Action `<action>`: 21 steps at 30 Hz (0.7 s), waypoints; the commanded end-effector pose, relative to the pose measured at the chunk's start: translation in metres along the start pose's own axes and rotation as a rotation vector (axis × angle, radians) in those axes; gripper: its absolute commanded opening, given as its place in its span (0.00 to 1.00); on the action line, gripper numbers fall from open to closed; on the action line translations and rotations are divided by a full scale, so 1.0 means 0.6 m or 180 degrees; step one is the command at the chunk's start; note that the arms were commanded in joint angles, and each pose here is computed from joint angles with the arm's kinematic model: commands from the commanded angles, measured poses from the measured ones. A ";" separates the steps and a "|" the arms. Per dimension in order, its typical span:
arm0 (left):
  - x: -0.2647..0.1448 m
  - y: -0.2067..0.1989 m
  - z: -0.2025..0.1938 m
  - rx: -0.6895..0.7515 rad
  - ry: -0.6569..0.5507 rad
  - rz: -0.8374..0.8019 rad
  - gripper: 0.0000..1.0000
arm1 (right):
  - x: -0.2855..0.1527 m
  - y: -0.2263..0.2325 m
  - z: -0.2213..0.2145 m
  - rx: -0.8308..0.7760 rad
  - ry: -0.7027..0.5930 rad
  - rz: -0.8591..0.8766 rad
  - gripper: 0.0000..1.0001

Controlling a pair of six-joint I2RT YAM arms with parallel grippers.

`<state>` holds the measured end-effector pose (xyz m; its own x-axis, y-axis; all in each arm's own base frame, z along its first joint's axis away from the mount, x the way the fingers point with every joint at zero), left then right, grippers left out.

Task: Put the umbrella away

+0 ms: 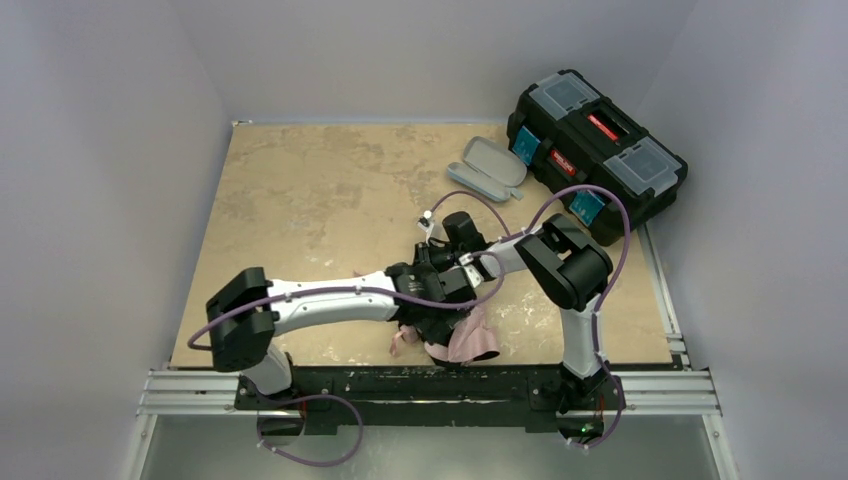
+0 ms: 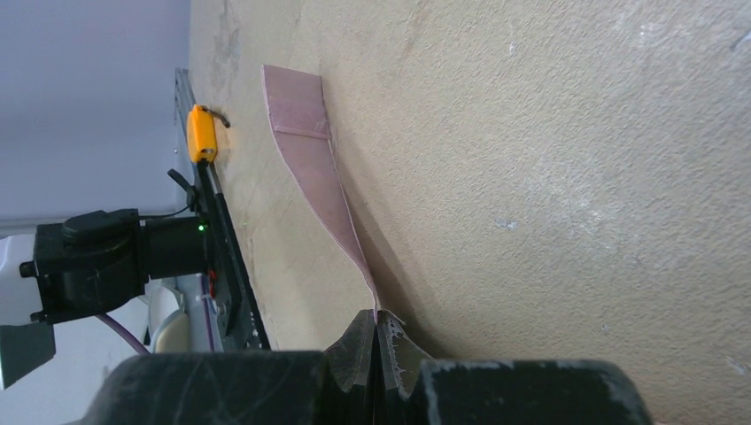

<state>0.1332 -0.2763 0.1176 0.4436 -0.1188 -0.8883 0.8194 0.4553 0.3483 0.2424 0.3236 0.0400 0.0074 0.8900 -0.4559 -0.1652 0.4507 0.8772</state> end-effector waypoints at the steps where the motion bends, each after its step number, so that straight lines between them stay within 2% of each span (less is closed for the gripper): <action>1: -0.038 0.020 0.021 -0.0237 -0.0368 -0.0520 0.90 | 0.002 -0.028 -0.009 -0.0009 0.0009 -0.0223 0.00; 5: -0.038 0.037 0.022 -0.0539 -0.0589 -0.0862 0.85 | -0.002 -0.024 -0.008 -0.0033 0.0009 -0.0229 0.00; 9: -0.014 0.037 0.021 -0.0733 -0.0712 -0.1209 0.88 | -0.004 -0.019 -0.005 -0.0056 0.0002 -0.0232 0.00; 14: 0.040 0.029 0.011 -0.1004 -0.0752 -0.1517 0.91 | -0.006 -0.016 -0.004 -0.0075 -0.0001 -0.0242 0.00; 19: 0.099 0.022 -0.004 -0.1144 -0.0726 -0.1735 0.88 | -0.005 -0.018 -0.004 -0.0059 0.0008 -0.0258 0.00; 21: 0.117 0.014 -0.012 -0.1148 -0.0624 -0.1757 0.83 | -0.005 -0.018 -0.004 -0.0063 0.0014 -0.0261 0.00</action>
<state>0.1636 -0.2583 0.0686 0.1149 -0.4749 -0.8725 0.7813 0.5856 -0.2158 0.2417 0.3221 0.0389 0.0010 0.8818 -0.4716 -0.1737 0.4646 0.8683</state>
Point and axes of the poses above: each gripper's point midway between its finger pads, its own x axis out along the fingers, its own y axis along the line the jaws close on, z = x × y, the point moved 5 cm from there along -x, back along the fingers, and after that the axes turned 12 degrees about x, right-handed, at the moved point
